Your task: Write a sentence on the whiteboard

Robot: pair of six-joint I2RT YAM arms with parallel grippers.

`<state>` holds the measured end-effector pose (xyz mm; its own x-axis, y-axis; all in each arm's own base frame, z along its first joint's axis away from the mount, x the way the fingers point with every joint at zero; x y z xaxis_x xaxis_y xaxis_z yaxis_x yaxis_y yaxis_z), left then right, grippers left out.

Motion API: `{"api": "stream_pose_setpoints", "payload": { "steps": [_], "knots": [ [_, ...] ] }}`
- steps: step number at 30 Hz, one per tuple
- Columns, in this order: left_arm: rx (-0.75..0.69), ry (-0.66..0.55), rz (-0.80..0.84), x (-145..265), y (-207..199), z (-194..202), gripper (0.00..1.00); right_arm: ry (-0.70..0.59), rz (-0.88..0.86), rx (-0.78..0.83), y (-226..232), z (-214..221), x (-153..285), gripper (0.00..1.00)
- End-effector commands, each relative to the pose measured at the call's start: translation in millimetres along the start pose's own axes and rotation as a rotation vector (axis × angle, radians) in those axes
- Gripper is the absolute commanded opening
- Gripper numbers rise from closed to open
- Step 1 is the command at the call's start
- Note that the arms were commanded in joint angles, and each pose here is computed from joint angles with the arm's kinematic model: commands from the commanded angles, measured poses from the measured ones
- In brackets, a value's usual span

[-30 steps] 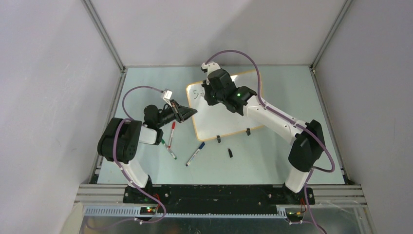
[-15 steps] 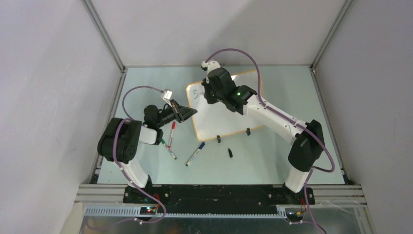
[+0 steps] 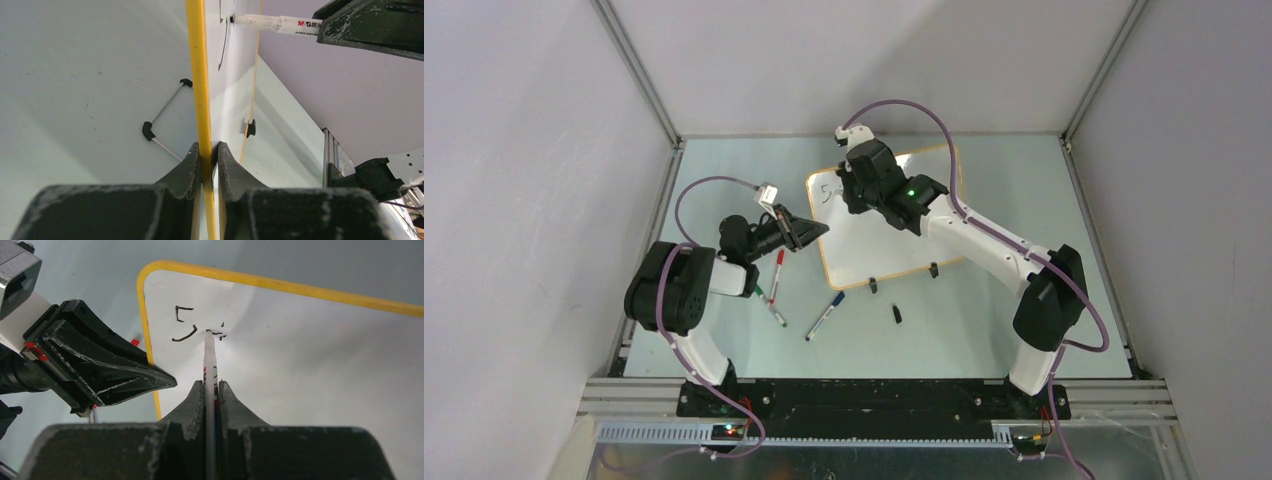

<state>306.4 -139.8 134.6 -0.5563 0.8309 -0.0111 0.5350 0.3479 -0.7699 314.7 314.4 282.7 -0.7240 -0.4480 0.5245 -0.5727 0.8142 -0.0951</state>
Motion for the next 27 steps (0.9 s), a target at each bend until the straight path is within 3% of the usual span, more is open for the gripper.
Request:
{"api": "stream_pose_setpoints", "payload": {
  "steps": [1,27],
  "knots": [
    [-0.07,-0.017,-0.017,-2,7,-3,0.0,-0.014,0.055,0.002,-5,-10,0,0.0],
    [-0.072,-0.018,-0.015,-1,7,-3,0.0,-0.011,0.111,-0.025,-18,-10,7,0.0]
  ]
}}
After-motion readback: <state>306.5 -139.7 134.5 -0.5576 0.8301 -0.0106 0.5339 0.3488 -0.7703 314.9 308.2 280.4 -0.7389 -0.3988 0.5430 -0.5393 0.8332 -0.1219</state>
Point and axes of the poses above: each gripper's point midway between its finger pads, its own x axis back along the fingers, its own y axis along the line the jaws close on, z = x × y, the point moved 8 cm from there along x, back along the fingers, and after that the axes turned 12 degrees about x, right-handed, at the moved point
